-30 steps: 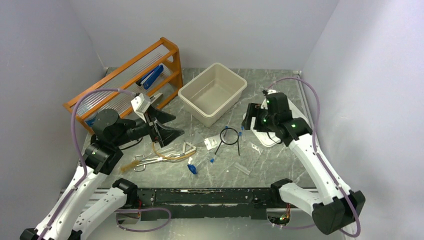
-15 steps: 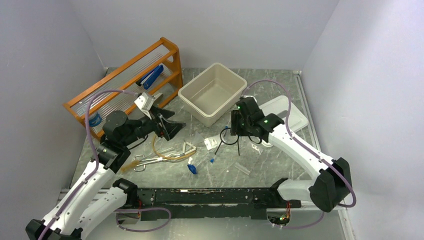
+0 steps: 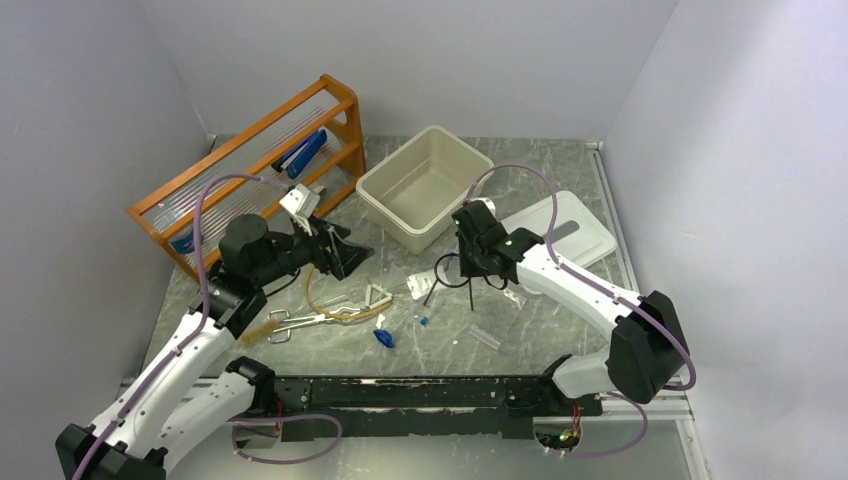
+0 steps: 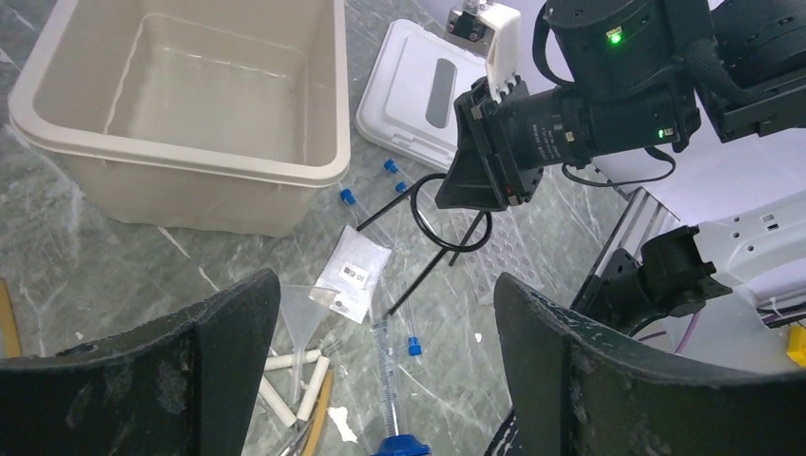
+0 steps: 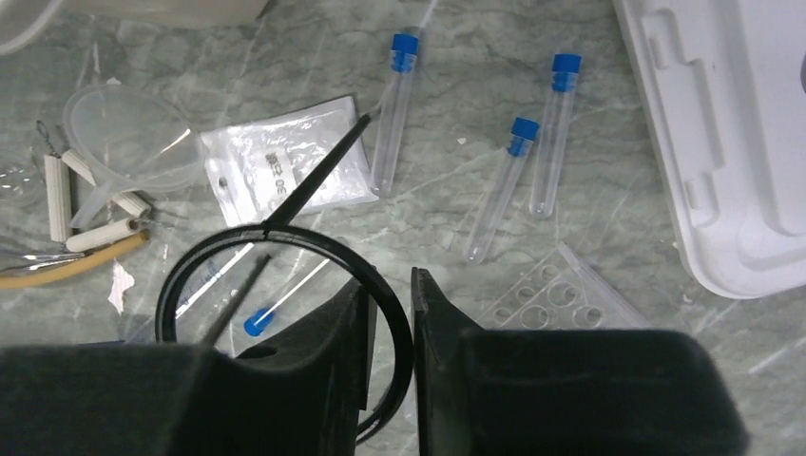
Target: Organize the chemistry lab equipment
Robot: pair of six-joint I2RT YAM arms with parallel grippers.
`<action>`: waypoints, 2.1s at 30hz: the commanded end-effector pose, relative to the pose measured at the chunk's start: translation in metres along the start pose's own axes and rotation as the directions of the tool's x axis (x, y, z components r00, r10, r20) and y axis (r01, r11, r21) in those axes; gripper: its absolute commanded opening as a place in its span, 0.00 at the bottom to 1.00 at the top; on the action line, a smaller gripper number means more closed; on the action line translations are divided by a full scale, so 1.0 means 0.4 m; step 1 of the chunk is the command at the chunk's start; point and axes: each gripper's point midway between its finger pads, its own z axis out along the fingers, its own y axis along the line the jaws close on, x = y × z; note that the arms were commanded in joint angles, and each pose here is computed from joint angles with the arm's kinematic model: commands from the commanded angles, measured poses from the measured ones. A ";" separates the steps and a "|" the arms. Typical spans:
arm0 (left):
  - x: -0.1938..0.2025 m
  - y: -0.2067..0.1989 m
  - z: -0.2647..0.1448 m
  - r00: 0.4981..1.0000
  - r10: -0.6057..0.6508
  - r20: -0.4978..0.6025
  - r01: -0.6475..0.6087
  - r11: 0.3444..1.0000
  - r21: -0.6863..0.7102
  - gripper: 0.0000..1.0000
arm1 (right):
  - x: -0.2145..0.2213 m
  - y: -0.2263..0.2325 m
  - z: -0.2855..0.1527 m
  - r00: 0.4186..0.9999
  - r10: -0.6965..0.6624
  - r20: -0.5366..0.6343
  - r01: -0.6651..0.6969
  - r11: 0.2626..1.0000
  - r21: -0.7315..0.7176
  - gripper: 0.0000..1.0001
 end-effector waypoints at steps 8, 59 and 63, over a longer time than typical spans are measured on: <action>-0.063 0.008 -0.034 0.995 0.061 0.072 -0.056 0.996 -0.073 0.86 | -0.056 0.032 -0.038 0.994 -0.028 0.101 0.035 0.997 -0.071 0.02; -0.108 0.141 -0.059 0.994 0.041 0.103 0.002 0.920 -0.391 0.88 | -0.631 0.145 0.231 0.952 0.194 0.238 -0.122 0.950 -0.289 0.00; -0.099 0.150 -0.054 0.994 0.040 0.097 0.003 0.917 -0.399 0.88 | -0.623 0.153 0.251 0.949 0.247 0.198 -0.149 0.899 -0.411 0.00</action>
